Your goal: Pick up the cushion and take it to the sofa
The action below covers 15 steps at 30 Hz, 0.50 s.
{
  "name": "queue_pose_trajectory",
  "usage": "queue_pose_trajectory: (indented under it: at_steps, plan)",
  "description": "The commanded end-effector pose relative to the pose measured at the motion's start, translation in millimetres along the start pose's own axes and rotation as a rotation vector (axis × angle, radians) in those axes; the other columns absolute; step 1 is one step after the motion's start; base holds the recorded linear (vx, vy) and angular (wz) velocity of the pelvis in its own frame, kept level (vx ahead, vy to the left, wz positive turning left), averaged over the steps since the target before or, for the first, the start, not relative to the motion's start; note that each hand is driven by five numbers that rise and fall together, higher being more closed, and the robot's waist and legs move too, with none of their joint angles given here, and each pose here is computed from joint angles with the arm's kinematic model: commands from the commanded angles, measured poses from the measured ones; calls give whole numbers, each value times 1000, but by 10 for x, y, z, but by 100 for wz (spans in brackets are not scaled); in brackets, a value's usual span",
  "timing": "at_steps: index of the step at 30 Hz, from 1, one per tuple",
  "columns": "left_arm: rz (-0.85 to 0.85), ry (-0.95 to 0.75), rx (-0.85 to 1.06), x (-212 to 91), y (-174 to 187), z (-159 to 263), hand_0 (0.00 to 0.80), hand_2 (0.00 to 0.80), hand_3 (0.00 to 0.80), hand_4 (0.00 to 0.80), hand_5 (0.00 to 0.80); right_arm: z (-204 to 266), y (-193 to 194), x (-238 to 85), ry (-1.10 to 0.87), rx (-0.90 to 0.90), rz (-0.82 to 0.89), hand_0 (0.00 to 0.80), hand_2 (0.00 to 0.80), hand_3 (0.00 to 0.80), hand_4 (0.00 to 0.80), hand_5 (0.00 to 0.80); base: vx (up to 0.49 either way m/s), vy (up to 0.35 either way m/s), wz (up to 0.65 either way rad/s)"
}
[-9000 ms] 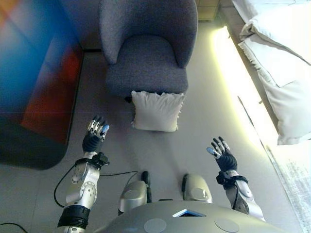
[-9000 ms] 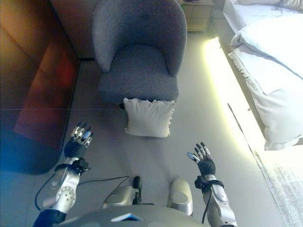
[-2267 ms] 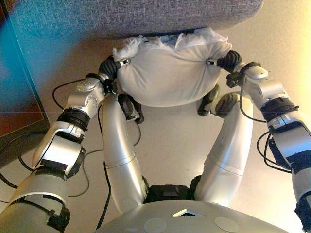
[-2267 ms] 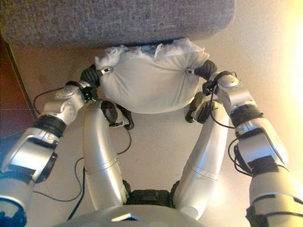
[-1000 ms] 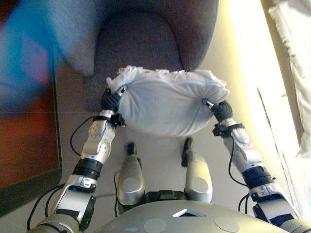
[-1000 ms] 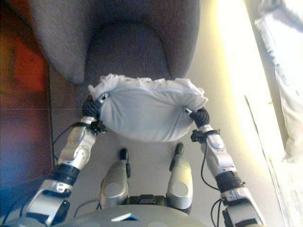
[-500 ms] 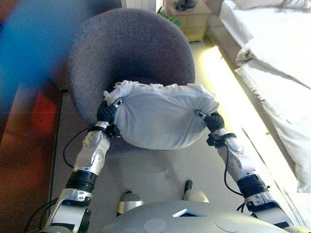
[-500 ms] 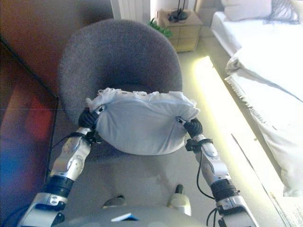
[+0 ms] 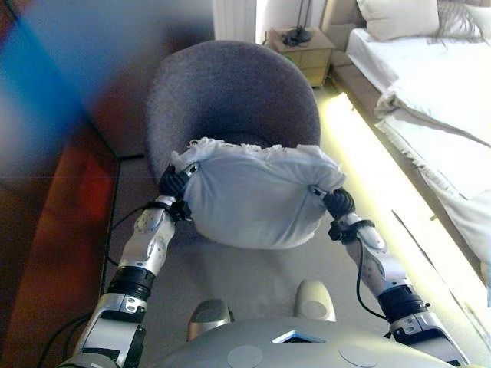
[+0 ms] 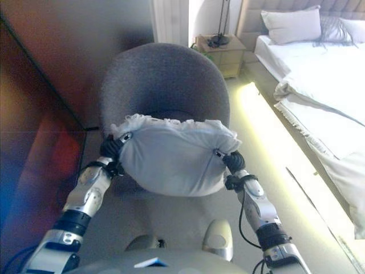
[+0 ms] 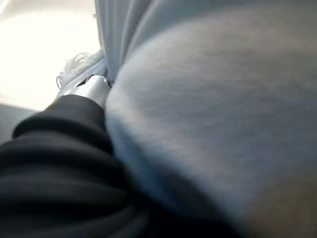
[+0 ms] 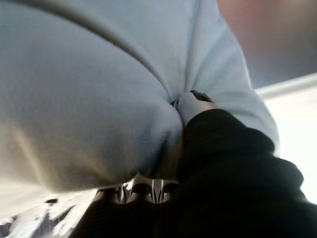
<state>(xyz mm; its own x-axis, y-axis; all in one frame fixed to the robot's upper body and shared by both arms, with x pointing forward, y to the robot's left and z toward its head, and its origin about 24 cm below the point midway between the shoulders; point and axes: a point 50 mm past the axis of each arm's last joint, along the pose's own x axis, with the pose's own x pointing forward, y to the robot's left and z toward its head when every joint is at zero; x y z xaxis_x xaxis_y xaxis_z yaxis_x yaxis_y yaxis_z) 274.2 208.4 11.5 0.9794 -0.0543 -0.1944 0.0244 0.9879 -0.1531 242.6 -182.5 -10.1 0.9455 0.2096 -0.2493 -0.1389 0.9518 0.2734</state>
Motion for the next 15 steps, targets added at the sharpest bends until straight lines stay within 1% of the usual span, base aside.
queue_pose_trajectory:
  at_steps: [1, 3, 6, 11, 15]
  plan:
    - [-110, -203, 13, 123, -209, 461, 800, 800, 800, 800, 800, 553, -20, 145, -247, 73, 34, 800, 800, 800, 800, 800, 387, -88, 18]
    - [-122, -196, 13, 128, -252, 446, 800, 800, 800, 800, 800, 581, -128, 130, -240, 83, 21, 800, 800, 800, 800, 800, 390, -43, 15]
    - [-111, -188, -2, 73, -213, 411, 800, 800, 800, 800, 800, 584, -162, 143, -217, 88, 28, 800, 800, 800, 800, 800, 363, -1, 35]
    - [-75, -195, -48, -17, -166, 373, 800, 800, 800, 800, 800, 529, -92, 97, -193, 26, 68, 800, 800, 800, 800, 800, 386, -42, -14]
    - [-60, -220, -65, -41, -169, 363, 800, 800, 800, 800, 800, 531, -65, 44, -187, 7, 110, 800, 800, 800, 800, 800, 349, -153, -11]
